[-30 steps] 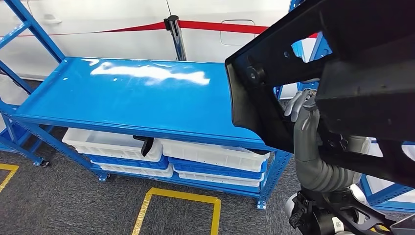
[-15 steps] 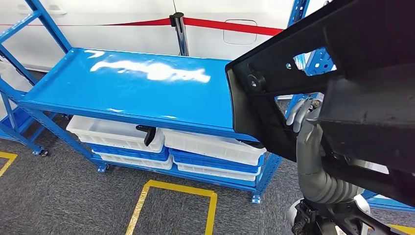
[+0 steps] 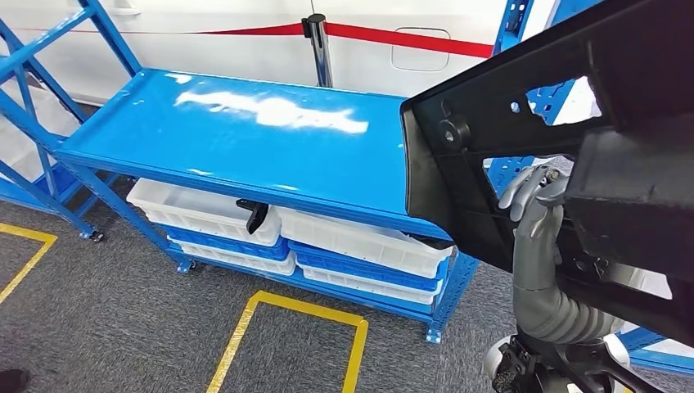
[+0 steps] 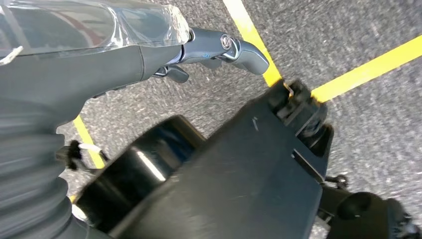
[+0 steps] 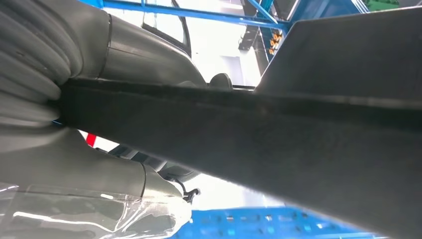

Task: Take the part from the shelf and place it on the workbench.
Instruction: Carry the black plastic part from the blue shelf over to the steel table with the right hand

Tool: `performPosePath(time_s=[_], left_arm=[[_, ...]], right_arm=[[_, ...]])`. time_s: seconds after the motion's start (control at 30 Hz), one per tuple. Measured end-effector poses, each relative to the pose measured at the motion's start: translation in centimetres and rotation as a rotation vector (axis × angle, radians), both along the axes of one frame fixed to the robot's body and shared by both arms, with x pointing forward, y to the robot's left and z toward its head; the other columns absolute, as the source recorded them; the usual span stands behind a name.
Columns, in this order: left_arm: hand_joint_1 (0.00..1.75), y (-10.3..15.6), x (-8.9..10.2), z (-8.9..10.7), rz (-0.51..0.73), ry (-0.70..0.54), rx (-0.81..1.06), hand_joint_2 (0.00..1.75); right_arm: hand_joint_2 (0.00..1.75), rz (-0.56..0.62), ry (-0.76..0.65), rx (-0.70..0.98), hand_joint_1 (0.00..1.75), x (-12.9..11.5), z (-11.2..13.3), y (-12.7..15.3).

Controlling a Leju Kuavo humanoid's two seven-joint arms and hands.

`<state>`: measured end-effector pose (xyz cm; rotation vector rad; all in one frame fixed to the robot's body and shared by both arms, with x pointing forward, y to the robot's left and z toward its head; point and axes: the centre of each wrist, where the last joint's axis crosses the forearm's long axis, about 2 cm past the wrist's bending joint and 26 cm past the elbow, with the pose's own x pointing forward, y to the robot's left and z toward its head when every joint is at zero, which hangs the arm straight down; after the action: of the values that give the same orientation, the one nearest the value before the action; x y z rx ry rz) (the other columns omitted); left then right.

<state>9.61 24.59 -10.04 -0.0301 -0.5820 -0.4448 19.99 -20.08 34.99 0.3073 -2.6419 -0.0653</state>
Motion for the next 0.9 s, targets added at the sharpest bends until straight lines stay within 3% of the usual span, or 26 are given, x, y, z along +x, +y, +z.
performPosePath(time_s=[0.9], left_arm=[[0.00,-1.1,0.0,0.1,-0.030,0.048,0.032,1.75]], right_arm=[[1.75,-0.019,0.010,-0.020,1.75,-0.2,-0.1,-0.3]])
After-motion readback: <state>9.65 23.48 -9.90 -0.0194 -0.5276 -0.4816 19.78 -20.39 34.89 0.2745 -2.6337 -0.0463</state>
